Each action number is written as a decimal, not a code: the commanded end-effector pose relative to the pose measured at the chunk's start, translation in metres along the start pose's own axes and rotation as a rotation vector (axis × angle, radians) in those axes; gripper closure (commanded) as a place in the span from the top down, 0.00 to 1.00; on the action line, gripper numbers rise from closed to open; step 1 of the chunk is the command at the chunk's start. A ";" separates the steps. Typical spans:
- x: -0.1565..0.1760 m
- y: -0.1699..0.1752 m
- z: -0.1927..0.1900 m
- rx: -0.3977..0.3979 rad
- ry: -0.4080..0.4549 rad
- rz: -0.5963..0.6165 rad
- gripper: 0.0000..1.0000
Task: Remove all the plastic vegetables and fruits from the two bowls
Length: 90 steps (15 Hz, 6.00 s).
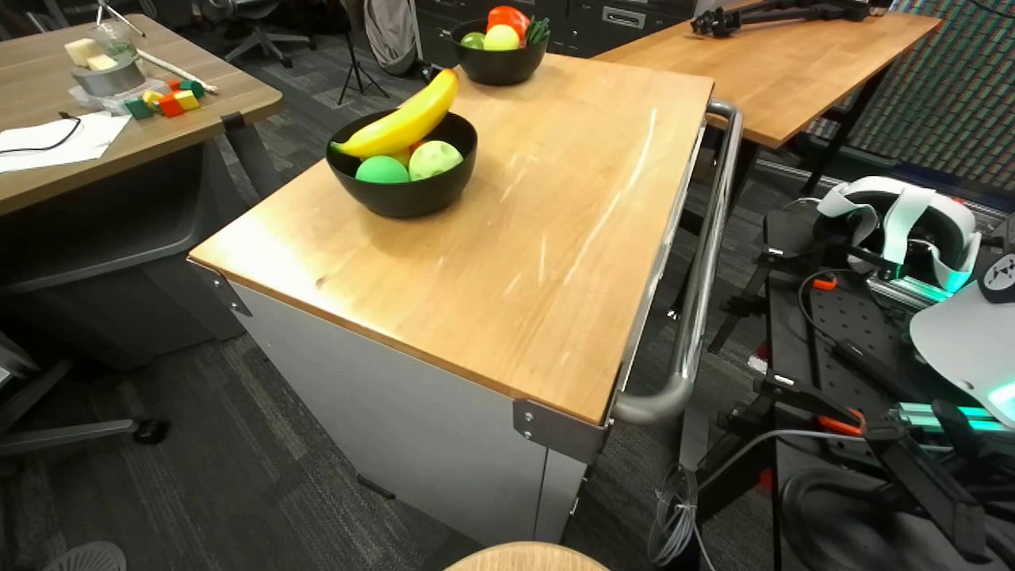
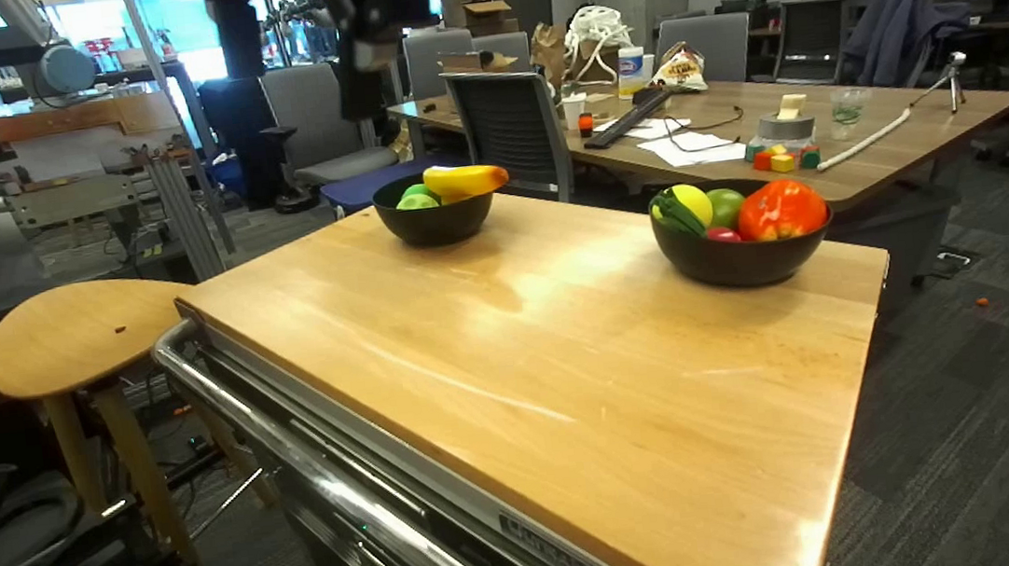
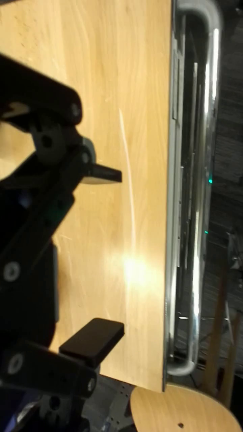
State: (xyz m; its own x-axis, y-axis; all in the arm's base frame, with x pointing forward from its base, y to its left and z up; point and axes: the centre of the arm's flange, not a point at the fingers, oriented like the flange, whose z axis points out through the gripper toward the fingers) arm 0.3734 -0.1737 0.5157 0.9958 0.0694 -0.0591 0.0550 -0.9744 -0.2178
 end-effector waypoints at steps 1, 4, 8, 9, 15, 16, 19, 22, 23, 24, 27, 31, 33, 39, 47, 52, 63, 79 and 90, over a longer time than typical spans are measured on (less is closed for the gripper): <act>0.044 -0.012 -0.047 -0.070 0.188 0.049 1.00; 0.111 -0.035 -0.068 -0.155 0.366 0.051 1.00; 0.100 -0.043 -0.054 -0.143 0.336 0.024 1.00; 0.103 -0.042 -0.052 -0.144 0.332 0.026 1.00; 0.160 -0.029 -0.063 -0.153 0.300 0.079 1.00; 0.178 -0.019 -0.065 -0.142 0.299 0.111 1.00; 0.222 0.006 -0.062 -0.130 0.286 0.196 1.00; 0.258 0.039 -0.034 -0.146 0.274 0.273 1.00; 0.266 0.046 -0.023 -0.137 0.308 0.299 1.00; 0.272 0.046 -0.019 -0.113 0.303 0.305 1.00; 0.255 0.049 0.003 -0.132 0.271 0.287 1.00; 0.257 0.054 0.022 -0.176 0.232 0.323 1.00; 0.259 0.068 0.043 -0.190 0.162 0.368 1.00; 0.265 0.100 0.094 -0.173 0.088 0.434 0.99; 0.270 0.105 0.107 -0.181 0.085 0.436 0.28; 0.271 0.113 0.100 -0.206 0.087 0.458 0.44; 0.287 0.131 0.100 -0.204 0.095 0.496 0.67; 0.271 0.132 0.080 -0.226 0.133 0.491 0.02; 0.235 0.056 0.019 -0.197 0.252 0.312 0.01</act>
State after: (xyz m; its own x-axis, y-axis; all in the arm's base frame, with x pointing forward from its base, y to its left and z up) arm 0.6264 -0.2385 0.4682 0.9332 -0.3299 0.1429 -0.3316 -0.9434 -0.0125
